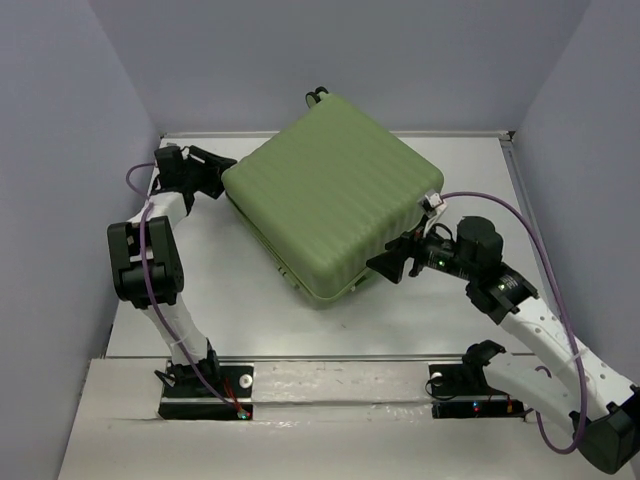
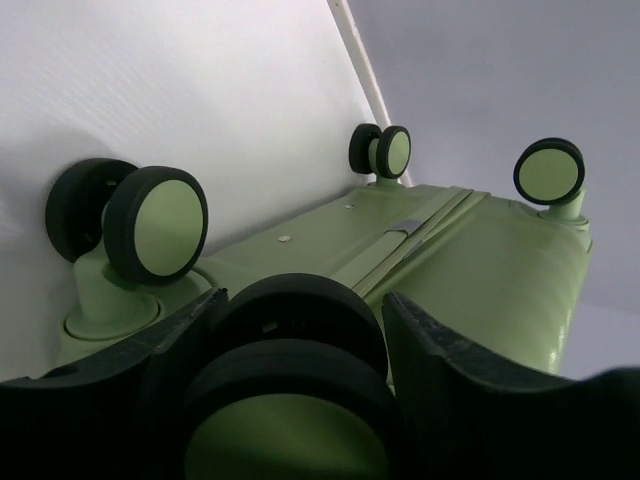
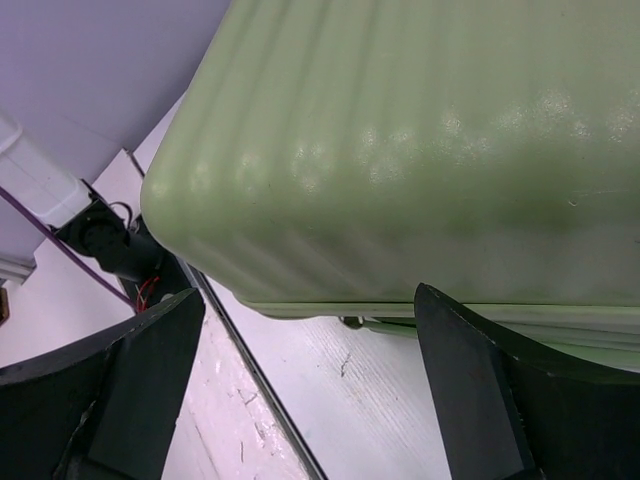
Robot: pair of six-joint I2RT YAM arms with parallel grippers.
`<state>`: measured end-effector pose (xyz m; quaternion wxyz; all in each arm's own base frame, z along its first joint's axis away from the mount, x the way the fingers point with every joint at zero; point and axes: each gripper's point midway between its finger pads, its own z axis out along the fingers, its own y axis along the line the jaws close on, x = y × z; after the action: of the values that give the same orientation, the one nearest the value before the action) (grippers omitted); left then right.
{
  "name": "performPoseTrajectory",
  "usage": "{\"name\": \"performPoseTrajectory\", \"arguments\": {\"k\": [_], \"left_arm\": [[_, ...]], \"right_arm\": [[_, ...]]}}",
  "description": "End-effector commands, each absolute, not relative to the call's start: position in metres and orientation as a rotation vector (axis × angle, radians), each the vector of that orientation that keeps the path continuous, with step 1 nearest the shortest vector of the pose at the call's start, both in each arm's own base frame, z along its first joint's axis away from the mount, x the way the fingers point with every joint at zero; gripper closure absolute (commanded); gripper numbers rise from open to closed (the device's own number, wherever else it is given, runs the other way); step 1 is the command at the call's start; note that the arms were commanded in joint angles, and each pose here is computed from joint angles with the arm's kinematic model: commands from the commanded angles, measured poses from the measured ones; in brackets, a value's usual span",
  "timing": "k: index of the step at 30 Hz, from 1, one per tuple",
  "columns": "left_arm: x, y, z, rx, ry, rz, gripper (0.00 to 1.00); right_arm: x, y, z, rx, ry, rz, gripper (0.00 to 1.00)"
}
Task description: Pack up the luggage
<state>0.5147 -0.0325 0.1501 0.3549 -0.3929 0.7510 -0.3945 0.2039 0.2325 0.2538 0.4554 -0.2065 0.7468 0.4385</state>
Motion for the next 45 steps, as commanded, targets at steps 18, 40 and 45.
{"name": "performPoseTrajectory", "arguments": {"k": [18,40,45], "left_arm": [[0.489,-0.071,0.418,-0.522,1.609,-1.096,0.94],[0.467,-0.026,0.284,-0.656,1.821,-0.866,0.94],[0.480,-0.013,0.263,-0.678,1.861,-0.842,0.94]], "right_arm": [[0.223,0.224,0.240,-0.452,1.837,0.960,0.15],[0.198,0.234,0.178,-0.446,2.005,1.028,0.71],[0.185,0.248,0.178,-0.499,1.923,1.125,0.72]]}}
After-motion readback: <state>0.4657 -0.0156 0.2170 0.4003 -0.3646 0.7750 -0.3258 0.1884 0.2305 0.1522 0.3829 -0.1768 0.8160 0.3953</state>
